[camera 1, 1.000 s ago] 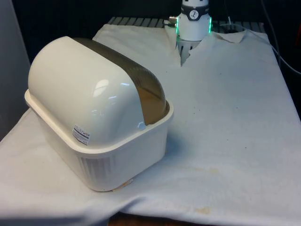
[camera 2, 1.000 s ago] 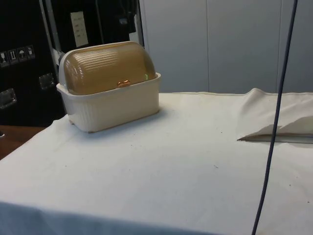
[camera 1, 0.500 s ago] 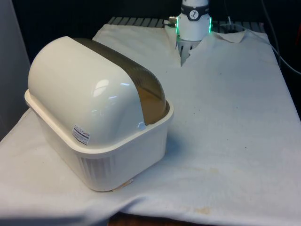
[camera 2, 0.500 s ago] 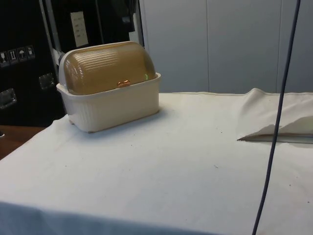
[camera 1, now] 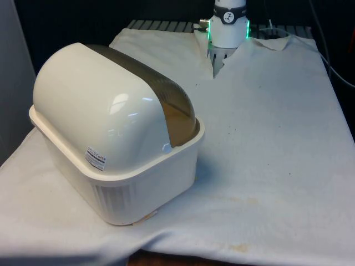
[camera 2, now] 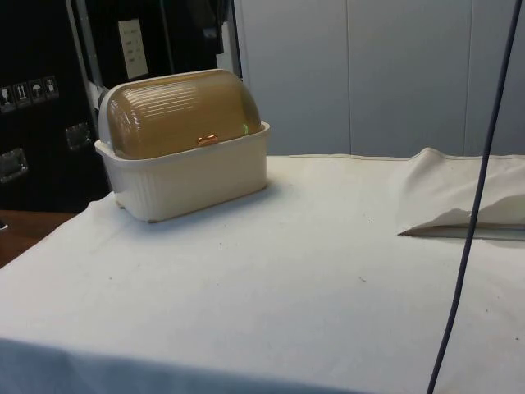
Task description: Open the lid, then close it.
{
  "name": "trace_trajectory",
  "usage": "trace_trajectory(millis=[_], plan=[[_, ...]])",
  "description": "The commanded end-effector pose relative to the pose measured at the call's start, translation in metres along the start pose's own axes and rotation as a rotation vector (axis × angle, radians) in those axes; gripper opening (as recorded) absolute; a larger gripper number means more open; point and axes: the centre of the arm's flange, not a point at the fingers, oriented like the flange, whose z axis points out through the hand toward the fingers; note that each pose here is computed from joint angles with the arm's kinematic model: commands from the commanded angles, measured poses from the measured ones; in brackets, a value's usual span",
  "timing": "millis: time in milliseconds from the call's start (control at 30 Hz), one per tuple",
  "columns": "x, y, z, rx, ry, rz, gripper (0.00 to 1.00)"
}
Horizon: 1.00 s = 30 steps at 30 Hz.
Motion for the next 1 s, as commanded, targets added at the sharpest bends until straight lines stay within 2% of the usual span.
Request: trace_trajectory(millis=[0, 33, 67, 100, 233, 333, 367, 400, 467, 633, 667, 700, 767, 900, 933, 967], plan=[[0.001, -0.001, 0.000, -0.011, 0.022, 0.008, 0.00], [0.001, -0.001, 0.000, -0.013, 0.028, 0.010, 0.00], [0.001, 0.000, 0.001, -0.002, 0.009, 0.003, 0.00], [0.002, -0.001, 0.001, -0.015, 0.033, 0.012, 0.00], [0.003, -0.002, 0.004, -0.020, 0.061, 0.026, 0.00], [0.004, -0.003, 0.007, -0.019, 0.076, 0.035, 0.00], [0.004, -0.002, 0.008, -0.011, 0.061, 0.029, 0.00], [0.004, -0.004, 0.008, -0.019, 0.082, 0.037, 0.00], [0.005, -0.004, 0.011, -0.018, 0.097, 0.048, 0.00], [0.006, -0.005, 0.016, -0.017, 0.121, 0.064, 0.00], [0.006, -0.005, 0.016, -0.010, 0.108, 0.057, 0.00], [0.007, -0.005, 0.017, -0.017, 0.126, 0.067, 0.00], [0.007, -0.005, 0.021, -0.017, 0.140, 0.074, 0.00], [0.006, -0.005, 0.028, -0.017, 0.157, 0.085, 0.00], [0.006, -0.005, 0.028, -0.008, 0.144, 0.080, 0.00], [0.006, -0.005, 0.030, -0.017, 0.161, 0.088, 0.00]])
